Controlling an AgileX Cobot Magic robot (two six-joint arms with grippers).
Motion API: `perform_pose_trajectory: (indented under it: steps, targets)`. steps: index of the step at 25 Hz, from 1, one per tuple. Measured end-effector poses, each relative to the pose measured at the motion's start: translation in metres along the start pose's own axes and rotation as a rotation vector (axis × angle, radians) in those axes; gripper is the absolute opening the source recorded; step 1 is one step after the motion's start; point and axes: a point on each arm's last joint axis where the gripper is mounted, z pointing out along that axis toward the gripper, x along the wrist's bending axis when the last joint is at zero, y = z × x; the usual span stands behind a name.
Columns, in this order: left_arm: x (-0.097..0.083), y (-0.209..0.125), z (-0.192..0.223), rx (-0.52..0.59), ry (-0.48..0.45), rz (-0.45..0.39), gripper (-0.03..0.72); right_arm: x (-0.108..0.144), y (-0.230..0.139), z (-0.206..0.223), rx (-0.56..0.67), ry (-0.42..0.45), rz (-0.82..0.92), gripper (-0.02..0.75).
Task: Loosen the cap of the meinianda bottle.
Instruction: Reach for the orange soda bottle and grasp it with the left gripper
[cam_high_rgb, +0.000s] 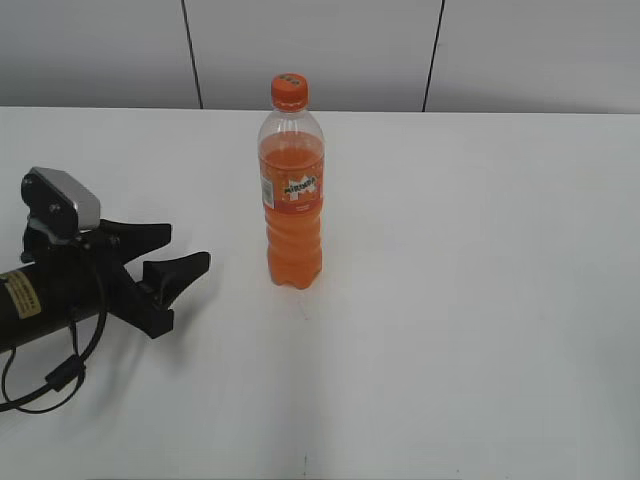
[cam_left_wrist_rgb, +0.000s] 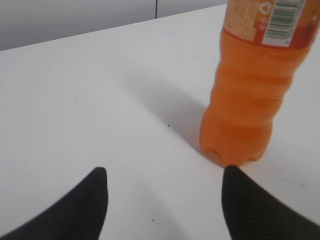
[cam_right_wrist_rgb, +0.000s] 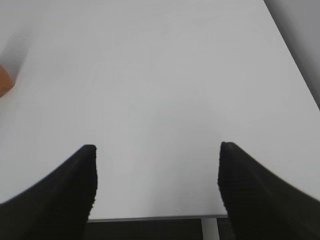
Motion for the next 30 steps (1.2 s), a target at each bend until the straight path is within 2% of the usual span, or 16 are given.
perform_pose_trajectory:
  steps: [2, 5, 14, 16, 20, 25, 30]
  targets:
    - [-0.002, 0.005, 0.005, -0.018, -0.06, 0.042, 0.43, 0.0, 0.0, 0.0, 0.0, 0.0, 0.0, 0.566]
    - [0.0, 0.011, 0.011, -0.046, -0.086, 0.077, 0.426, 0.0, 0.0, 0.0, 0.0, 0.0, 0.0, 0.566]
    - [-0.003, 0.013, 0.013, -0.049, -0.129, 0.082, 0.43, 0.0, 0.0, 0.0, 0.0, 0.0, 0.0, 0.566]
    - [-0.003, 0.013, 0.013, -0.048, -0.134, 0.082, 0.469, 0.0, 0.0, 0.0, 0.0, 0.0, 0.0, 0.566]
    - [-0.004, 0.012, 0.013, -0.047, -0.144, 0.085, 0.609, 0.0, 0.0, 0.0, 0.0, 0.0, 0.0, 0.566]
    - [-0.005, 0.013, 0.015, -0.051, -0.123, 0.072, 0.627, 0.0, 0.0, 0.0, 0.0, 0.0, 0.0, 0.566]
    - [-0.007, 0.017, 0.025, -0.07, -0.109, 0.07, 0.599, 0.0, 0.0, 0.0, 0.0, 0.0, 0.0, 0.566]
